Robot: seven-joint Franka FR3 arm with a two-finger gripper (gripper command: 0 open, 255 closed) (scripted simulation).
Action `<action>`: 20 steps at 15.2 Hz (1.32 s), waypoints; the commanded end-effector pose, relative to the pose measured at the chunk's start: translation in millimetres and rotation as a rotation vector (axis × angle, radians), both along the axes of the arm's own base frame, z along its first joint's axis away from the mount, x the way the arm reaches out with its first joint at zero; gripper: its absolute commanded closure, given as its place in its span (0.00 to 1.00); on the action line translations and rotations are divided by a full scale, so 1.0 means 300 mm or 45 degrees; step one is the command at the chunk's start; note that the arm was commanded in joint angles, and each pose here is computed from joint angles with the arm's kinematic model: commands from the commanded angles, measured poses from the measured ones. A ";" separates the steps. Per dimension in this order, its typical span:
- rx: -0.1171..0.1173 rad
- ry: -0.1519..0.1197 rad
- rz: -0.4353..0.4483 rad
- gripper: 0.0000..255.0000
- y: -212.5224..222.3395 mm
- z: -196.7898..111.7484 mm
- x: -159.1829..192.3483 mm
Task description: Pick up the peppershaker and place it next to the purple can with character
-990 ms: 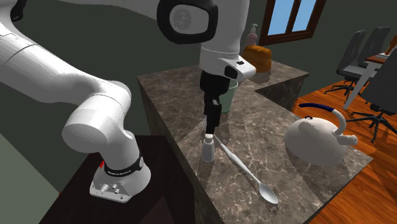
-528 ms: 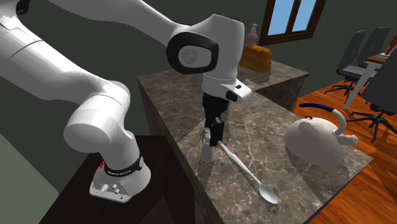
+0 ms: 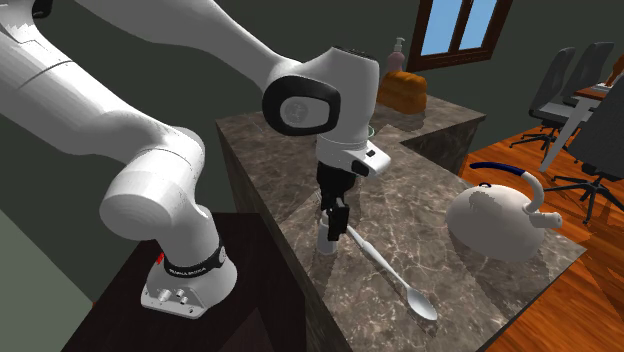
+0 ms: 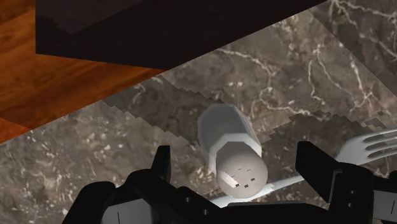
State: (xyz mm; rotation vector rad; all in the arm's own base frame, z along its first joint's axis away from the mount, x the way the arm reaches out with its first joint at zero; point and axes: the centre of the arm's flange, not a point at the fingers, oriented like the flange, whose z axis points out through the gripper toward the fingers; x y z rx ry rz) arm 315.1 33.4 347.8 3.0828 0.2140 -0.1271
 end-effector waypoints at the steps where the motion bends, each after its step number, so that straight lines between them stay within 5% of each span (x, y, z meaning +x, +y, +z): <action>1: 0.000 0.000 0.000 0.00 0.000 -0.002 0.000; 4: 0.000 0.000 0.000 0.00 0.000 -0.002 0.000; 5: 0.000 0.000 0.000 1.00 0.000 -0.002 0.000; 14: 0.000 0.000 0.000 1.00 0.000 -0.002 0.000; 20: 0.000 0.000 0.000 1.00 0.000 0.104 0.000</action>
